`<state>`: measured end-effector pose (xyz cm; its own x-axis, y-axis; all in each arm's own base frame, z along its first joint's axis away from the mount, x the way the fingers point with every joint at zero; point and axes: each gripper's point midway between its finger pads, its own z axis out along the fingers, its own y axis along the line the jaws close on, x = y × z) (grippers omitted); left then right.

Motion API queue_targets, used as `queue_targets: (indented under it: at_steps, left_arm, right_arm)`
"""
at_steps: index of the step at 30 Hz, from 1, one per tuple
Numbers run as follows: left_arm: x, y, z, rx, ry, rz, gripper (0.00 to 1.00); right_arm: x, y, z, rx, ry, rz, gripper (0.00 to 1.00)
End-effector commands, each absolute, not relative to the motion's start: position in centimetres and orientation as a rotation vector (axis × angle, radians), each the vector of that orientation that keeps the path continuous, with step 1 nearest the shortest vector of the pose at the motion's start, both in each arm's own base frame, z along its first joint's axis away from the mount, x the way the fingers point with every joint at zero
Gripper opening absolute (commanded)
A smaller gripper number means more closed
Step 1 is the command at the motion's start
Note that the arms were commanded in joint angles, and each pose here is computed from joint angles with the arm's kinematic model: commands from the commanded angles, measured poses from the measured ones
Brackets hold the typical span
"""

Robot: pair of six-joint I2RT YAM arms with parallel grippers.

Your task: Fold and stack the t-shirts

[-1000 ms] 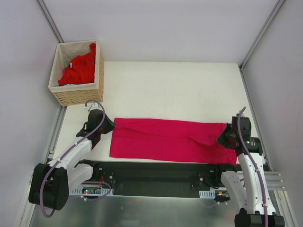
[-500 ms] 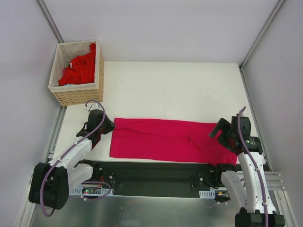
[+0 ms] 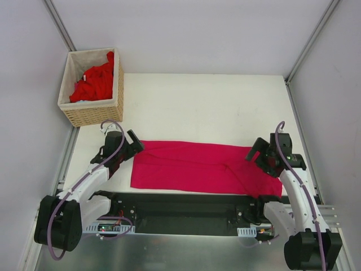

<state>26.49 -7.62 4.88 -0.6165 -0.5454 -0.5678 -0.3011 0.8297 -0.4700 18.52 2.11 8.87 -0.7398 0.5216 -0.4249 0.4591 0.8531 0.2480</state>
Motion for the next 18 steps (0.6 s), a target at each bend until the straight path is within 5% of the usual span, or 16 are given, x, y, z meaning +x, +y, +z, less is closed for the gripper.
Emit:
queue_targets:
  at_steps: [1,18]
  left_arm:
    - [26.4,-8.3,6.8,-0.571,2.218,-0.479,0.99]
    - [31.4,-14.7,11.6,-0.380,2.173,-0.766,0.88]
  right_arm:
    - [19.9,2.6,9.7,0.686,2.487,0.205,0.98]
    - [26.4,5.7,6.0,0.629,2.599,0.211,0.96]
